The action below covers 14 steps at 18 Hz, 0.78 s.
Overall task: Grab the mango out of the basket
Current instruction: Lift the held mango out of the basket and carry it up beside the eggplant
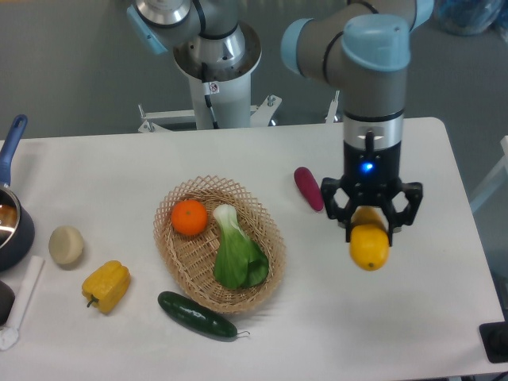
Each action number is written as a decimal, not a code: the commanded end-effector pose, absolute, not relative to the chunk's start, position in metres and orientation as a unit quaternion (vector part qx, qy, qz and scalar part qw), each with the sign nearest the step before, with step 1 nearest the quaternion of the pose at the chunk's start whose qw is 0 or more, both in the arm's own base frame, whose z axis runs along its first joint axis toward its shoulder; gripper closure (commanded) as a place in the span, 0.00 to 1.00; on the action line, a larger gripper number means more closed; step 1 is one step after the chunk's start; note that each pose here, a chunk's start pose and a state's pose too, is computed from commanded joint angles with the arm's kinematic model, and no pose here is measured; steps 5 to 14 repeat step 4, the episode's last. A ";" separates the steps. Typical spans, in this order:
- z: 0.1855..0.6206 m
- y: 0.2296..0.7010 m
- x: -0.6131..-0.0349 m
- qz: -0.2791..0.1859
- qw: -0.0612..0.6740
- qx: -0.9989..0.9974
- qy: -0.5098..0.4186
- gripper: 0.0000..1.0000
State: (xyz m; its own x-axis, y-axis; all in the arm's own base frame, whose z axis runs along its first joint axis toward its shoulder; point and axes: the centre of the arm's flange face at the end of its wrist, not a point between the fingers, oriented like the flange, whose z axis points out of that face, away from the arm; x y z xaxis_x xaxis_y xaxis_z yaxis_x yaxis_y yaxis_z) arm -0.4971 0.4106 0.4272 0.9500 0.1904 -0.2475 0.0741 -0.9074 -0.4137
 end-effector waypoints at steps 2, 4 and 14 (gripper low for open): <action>0.431 0.399 -0.498 0.146 0.203 -0.965 -0.072 0.60; 0.428 0.393 -0.497 0.141 0.205 -0.965 -0.076 0.60; 0.428 0.393 -0.497 0.141 0.205 -0.965 -0.076 0.60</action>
